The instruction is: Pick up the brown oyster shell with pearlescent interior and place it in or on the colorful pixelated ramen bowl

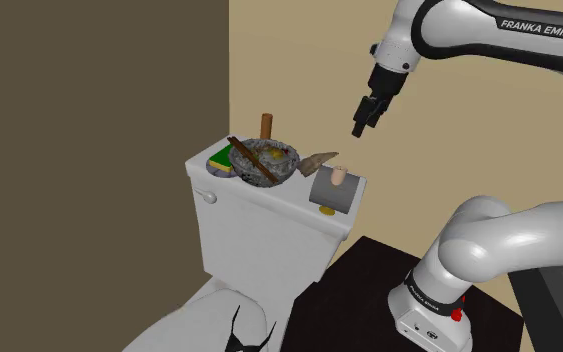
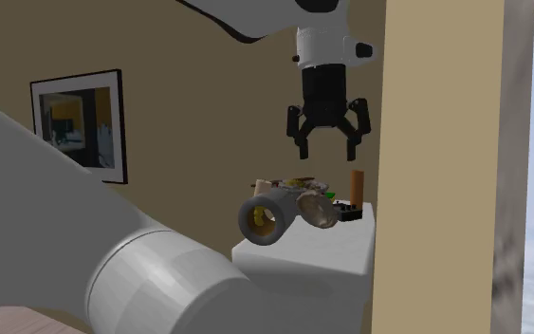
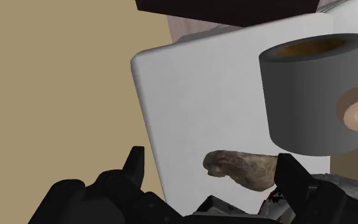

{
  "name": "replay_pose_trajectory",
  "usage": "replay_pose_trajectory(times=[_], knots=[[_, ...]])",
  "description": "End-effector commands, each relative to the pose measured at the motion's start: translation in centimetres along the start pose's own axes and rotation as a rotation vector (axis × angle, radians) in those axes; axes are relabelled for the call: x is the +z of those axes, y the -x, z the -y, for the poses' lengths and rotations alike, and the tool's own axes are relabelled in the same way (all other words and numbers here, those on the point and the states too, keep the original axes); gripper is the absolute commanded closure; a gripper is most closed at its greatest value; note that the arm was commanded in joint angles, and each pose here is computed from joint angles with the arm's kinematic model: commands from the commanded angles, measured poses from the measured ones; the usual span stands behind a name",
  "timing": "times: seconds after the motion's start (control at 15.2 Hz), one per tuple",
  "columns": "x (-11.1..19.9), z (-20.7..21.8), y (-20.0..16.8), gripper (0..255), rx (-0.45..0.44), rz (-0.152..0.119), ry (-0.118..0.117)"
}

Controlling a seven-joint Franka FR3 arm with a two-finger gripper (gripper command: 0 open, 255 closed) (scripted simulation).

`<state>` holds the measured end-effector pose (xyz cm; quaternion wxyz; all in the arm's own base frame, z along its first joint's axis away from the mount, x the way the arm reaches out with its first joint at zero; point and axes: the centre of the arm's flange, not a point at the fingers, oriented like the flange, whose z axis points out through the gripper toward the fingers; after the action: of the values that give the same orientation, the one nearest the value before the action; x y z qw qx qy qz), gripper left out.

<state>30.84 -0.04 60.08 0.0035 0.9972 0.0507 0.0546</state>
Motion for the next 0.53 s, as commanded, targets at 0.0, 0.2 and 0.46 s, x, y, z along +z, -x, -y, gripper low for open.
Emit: replay_pose_trajectory(times=[0.0, 0.2, 0.46], knots=[[0.0, 0.0, 0.0, 0, 0.0, 0.0, 0.0], [1.6, 5.3, -3.3, 0, -0.135, 0.061, 0.162], [5.2, 12.4, -6.4, 0, -0.314, 0.142, 0.378]])
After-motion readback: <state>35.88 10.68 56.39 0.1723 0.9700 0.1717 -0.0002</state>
